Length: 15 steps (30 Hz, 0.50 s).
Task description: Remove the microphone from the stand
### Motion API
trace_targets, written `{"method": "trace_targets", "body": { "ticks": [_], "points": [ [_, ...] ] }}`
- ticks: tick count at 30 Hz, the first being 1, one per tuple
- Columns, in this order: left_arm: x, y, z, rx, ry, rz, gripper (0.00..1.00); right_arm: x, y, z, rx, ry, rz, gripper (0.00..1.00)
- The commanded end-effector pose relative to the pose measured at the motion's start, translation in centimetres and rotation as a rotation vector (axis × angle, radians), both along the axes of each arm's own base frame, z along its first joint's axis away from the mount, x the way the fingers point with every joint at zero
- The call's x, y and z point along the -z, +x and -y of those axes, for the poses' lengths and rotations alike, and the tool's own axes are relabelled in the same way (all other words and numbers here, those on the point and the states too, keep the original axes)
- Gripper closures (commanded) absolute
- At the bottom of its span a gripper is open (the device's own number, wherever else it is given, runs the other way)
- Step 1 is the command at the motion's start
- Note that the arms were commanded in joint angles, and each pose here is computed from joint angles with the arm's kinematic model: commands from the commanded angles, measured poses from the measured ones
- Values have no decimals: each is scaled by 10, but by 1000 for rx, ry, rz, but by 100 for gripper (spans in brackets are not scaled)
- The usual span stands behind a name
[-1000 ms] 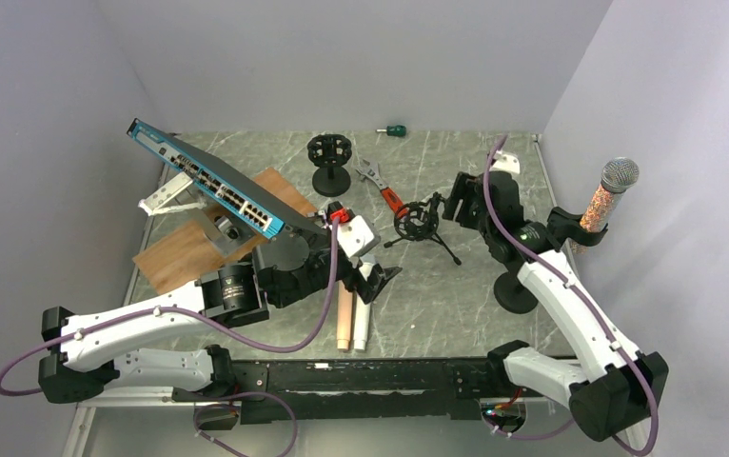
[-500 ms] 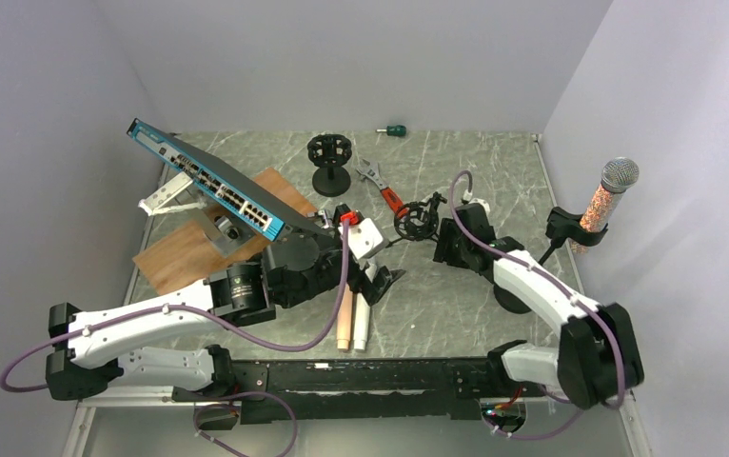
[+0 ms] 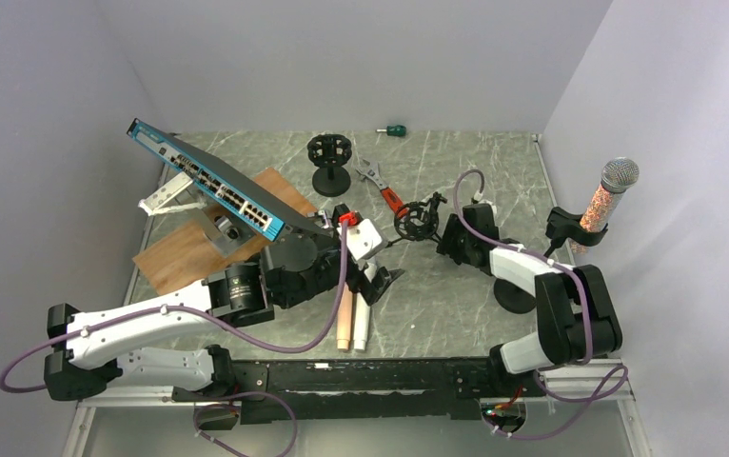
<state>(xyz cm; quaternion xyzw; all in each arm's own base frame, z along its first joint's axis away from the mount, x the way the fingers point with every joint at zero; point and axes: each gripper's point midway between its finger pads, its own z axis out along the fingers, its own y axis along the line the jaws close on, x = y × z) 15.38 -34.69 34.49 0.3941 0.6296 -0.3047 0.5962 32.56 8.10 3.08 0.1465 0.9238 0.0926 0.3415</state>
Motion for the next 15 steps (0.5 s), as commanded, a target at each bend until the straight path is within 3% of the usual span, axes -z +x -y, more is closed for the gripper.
{"method": "trace_targets", "body": {
  "ticks": [1, 7, 15],
  "points": [
    [-23, -1, -8, -15, -62, 40, 4, 0, 18, -8, -13, 64, 64, 41],
    [-26, -2, -10, -13, -70, 44, 4, 12, 22, -3, 35, 56, 40, 62],
    [-31, -4, -12, -10, -81, 51, 3, 8, 15, 33, 228, -12, 46, 75]
  ]
}}
